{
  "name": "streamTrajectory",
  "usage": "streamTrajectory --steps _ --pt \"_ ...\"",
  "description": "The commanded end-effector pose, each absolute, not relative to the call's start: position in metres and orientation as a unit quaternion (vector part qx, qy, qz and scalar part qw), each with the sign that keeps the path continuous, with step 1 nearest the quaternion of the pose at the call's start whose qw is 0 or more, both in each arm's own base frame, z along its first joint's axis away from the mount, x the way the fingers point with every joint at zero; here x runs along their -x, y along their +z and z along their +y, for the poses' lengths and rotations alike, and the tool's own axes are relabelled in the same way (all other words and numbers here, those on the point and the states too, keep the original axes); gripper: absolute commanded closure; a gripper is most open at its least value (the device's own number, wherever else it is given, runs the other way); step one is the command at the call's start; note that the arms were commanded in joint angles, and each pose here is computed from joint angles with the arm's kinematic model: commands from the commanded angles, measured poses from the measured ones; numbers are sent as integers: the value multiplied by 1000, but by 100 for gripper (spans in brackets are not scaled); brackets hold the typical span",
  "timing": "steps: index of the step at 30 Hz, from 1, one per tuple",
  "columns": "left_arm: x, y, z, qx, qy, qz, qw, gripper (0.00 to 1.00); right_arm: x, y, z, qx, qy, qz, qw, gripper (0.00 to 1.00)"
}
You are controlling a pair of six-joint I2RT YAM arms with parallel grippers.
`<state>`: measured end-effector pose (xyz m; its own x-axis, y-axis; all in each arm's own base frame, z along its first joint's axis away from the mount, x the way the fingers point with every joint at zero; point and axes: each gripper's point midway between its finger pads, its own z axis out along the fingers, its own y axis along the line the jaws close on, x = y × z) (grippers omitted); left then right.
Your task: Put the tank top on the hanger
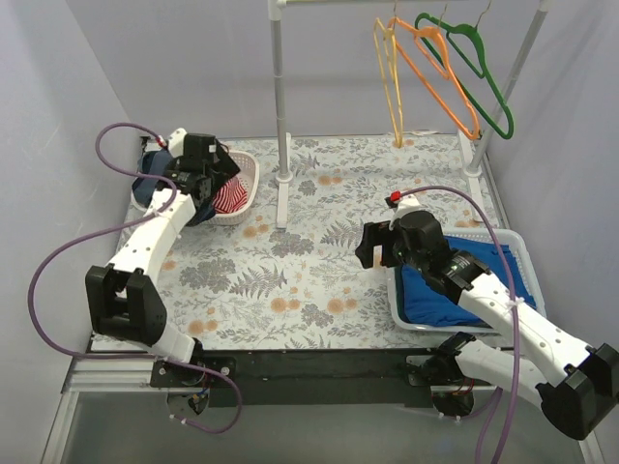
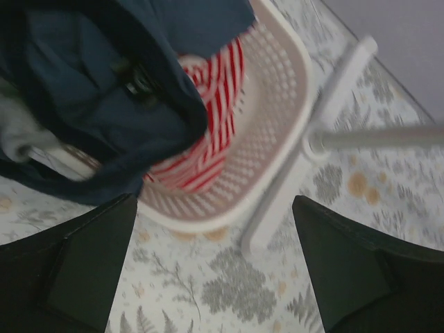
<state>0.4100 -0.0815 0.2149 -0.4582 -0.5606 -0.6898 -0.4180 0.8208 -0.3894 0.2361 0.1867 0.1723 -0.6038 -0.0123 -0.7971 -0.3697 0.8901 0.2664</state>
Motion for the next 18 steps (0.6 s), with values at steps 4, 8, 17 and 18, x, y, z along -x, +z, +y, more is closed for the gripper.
streamTrajectory --steps 4,8,17,18 --pt "-467 233 18 380 58 785 487 11 -255 205 217 143 246 844 455 4" --pt "-485 226 51 397 101 769 490 20 -257 204 224 151 255 843 448 5" --pt "-514 196 76 419 133 773 457 48 -258 193 229 156 258 849 434 6" --pt "-516 201 75 417 130 773 461 54 -258 194 229 156 258 849 435 7"
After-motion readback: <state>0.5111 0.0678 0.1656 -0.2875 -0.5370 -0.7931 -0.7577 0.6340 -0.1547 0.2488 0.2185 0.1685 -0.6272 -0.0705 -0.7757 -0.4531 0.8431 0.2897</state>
